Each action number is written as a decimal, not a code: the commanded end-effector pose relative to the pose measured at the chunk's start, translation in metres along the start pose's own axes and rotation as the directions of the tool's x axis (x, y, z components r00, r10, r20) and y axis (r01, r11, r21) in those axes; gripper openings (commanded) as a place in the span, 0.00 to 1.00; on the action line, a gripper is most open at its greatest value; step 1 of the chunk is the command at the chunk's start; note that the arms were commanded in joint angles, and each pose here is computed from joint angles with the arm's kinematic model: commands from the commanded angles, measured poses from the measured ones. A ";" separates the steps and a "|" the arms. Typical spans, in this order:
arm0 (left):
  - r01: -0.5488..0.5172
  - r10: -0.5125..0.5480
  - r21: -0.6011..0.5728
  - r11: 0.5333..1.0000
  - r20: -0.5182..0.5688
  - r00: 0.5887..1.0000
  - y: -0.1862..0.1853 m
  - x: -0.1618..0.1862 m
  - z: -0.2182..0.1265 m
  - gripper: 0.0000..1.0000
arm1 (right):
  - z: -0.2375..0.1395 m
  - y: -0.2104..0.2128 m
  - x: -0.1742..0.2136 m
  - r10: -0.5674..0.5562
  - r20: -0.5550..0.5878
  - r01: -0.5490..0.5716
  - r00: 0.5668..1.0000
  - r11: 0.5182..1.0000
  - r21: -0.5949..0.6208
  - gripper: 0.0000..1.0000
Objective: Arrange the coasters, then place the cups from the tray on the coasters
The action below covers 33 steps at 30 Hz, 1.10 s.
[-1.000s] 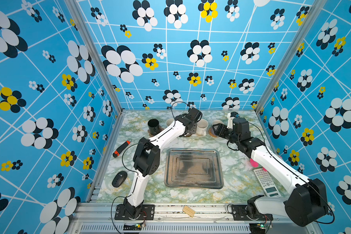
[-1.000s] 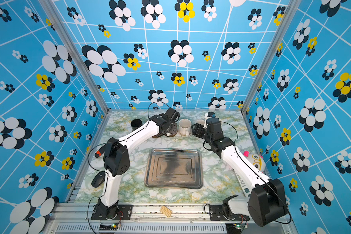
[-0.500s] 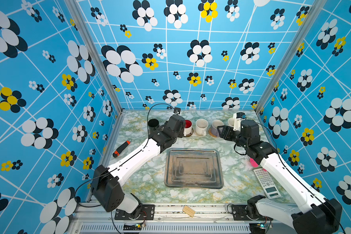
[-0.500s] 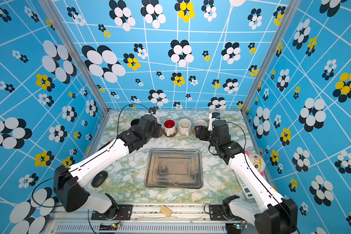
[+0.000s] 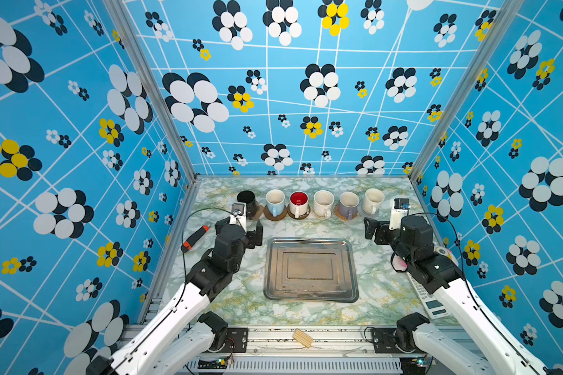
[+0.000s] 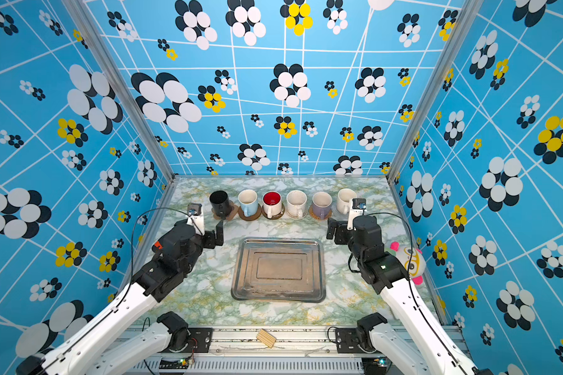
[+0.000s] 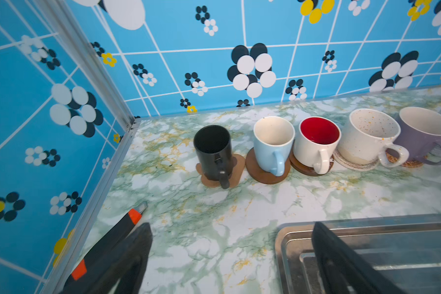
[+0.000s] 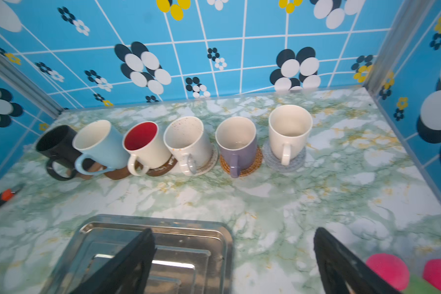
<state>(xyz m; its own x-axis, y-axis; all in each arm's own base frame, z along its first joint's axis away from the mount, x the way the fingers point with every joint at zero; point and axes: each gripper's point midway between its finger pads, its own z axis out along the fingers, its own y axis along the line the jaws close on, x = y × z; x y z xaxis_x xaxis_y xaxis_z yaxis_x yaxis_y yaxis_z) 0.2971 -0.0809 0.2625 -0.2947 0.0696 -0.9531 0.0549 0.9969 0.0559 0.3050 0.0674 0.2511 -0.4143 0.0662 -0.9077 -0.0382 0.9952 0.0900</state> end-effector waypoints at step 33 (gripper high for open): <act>0.014 -0.001 -0.175 0.984 0.074 0.997 0.068 0.109 0.073 0.99 | 0.121 -0.106 0.083 -0.038 0.052 0.024 0.998 0.966 0.256 0.99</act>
<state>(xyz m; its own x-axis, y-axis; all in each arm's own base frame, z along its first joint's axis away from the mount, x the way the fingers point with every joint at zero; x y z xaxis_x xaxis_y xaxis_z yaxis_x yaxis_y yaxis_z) 0.3329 -0.0093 0.1296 -0.2849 0.0539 -0.9570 -0.1198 0.9886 0.0914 0.3731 -0.0280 0.1007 -0.4247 0.0372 -0.9046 0.2162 0.9744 -0.0615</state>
